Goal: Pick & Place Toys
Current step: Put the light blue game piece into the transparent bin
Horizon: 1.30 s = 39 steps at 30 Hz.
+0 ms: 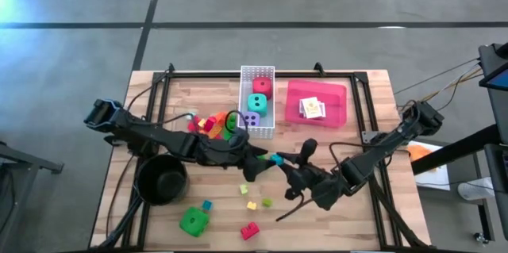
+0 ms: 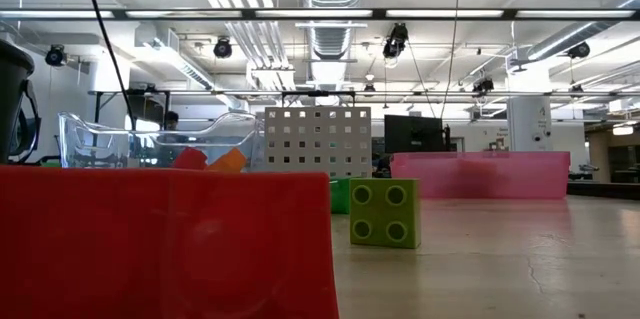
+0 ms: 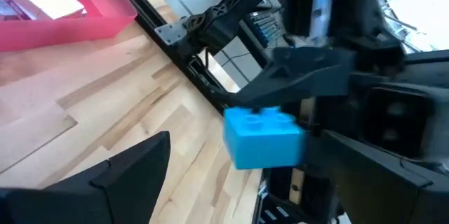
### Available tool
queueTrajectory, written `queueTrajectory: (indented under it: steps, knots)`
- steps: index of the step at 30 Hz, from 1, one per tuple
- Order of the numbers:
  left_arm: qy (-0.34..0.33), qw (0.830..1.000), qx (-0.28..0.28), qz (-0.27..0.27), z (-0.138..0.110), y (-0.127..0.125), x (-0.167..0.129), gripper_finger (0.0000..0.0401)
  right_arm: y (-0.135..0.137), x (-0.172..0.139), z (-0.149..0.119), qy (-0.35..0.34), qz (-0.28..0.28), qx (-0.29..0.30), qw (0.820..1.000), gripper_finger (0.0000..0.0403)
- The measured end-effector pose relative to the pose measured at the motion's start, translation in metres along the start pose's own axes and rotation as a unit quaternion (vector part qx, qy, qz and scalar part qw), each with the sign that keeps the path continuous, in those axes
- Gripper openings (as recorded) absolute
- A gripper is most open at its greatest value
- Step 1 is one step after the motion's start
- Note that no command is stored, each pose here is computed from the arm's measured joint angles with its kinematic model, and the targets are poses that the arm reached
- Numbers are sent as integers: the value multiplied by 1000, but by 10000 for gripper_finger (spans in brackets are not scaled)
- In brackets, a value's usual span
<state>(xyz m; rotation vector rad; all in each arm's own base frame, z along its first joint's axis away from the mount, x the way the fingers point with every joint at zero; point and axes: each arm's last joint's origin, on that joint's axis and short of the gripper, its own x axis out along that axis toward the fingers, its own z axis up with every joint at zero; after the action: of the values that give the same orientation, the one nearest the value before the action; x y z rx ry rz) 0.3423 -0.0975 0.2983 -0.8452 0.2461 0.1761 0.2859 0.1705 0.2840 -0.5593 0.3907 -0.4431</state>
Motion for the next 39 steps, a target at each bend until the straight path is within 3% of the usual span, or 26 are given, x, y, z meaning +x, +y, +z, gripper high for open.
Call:
queueTrajectory:
  steps: [14, 31, 39]
  knots:
    - [-29, 1000, -12, 4, 7, 8, 13, 352, -11, 15, 9, -3, 3, -10, 1000, 91]
    - [-25, 1000, -11, -5, 3, 10, 20, 153, -15, 22, 9, 3, 2, -17, 1000, 91]
    - [-24, 1000, -6, -4, 3, 10, 20, 142, -15, 23, 9, 3, 3, -18, 1000, 91]
